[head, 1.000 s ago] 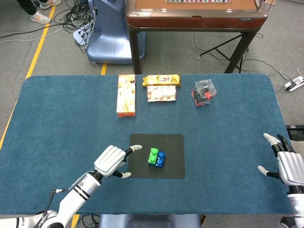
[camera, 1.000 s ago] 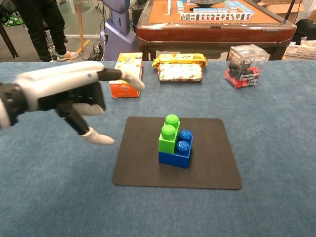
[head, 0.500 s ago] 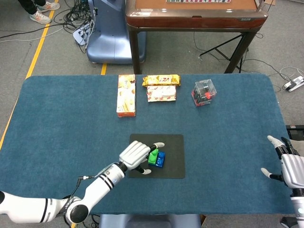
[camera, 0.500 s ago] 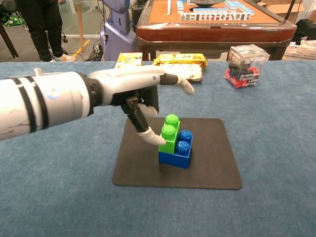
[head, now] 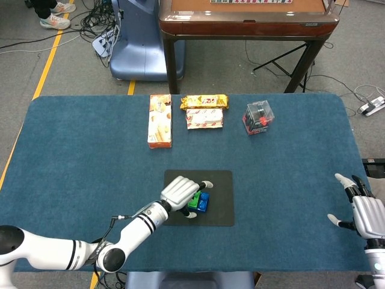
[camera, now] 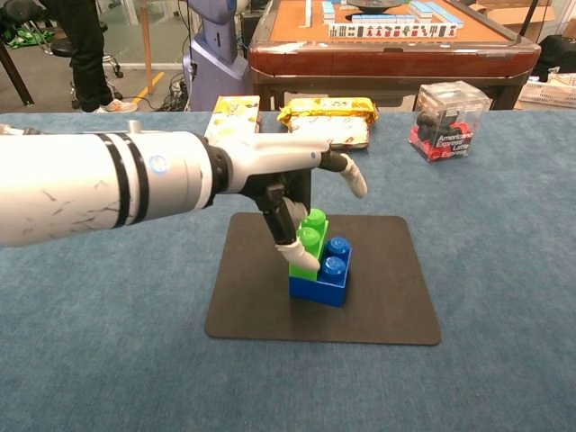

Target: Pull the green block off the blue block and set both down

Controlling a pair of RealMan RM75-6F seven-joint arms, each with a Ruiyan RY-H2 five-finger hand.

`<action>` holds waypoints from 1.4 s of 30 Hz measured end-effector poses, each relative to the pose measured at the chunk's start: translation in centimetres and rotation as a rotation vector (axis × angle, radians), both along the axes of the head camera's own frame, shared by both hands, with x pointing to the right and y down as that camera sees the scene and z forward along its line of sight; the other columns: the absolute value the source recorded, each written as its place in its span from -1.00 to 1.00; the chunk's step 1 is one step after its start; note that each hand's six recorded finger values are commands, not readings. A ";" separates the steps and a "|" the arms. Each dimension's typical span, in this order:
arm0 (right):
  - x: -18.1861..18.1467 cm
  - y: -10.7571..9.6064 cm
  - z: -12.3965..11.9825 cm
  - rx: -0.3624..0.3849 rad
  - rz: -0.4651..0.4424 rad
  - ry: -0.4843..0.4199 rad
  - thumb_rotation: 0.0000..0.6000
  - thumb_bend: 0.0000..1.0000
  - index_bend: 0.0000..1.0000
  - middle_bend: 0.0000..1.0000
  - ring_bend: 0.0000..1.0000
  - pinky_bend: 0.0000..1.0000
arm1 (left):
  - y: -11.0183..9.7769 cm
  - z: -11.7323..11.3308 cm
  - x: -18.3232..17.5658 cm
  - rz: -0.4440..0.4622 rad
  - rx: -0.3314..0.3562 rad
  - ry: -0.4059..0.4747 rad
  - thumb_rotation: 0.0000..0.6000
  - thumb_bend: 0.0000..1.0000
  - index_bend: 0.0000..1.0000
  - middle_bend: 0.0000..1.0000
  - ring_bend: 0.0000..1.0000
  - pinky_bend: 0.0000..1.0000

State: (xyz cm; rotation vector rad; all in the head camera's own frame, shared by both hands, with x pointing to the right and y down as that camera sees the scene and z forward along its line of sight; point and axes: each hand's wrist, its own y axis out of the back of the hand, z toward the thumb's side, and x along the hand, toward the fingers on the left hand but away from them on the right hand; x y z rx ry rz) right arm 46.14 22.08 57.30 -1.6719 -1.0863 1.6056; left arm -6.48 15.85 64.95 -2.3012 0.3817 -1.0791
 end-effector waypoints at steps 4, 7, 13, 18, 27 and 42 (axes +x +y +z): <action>0.1 0.1 0.2 -0.007 0.004 0.001 1.00 -0.82 -0.73 -0.62 -0.58 -0.43 | -0.1 0.5 0.4 0.008 -0.015 -0.031 1.00 -0.94 -0.55 1.00 0.70 0.98; 0.1 0.3 0.3 -0.013 0.007 0.000 1.00 -0.82 -0.72 -0.62 -0.57 -0.43 | -0.3 0.9 0.6 0.005 -0.022 -0.051 1.00 -0.94 -0.58 1.00 0.70 0.98; 0.3 0.6 0.7 -0.023 0.014 -0.002 1.00 -0.82 -0.72 -0.62 -0.57 -0.43 | -0.6 1.6 0.7 -0.003 -0.028 -0.096 1.00 -0.94 -0.59 1.00 0.71 0.98; 0.3 0.8 1.0 -0.030 0.015 -0.007 1.00 -0.82 -0.72 -0.62 -0.57 -0.43 | -1.0 1.8 0.6 -0.026 -0.015 -0.124 1.00 -0.94 -0.50 1.00 0.72 0.98; 0.2 0.9 1.4 -0.039 0.016 -0.012 1.00 -0.82 -0.71 -0.62 -0.57 -0.43 | -1.0 2.4 0.4 -0.049 -0.028 -0.164 1.00 -0.93 -0.40 1.00 0.73 0.99; 0.0 1.2 1.9 -0.052 0.019 -0.022 1.00 -0.82 -0.68 -0.61 -0.57 -0.43 | -1.0 3.0 0.3 -0.072 -0.027 -0.170 1.00 -0.93 -0.13 1.00 0.74 1.00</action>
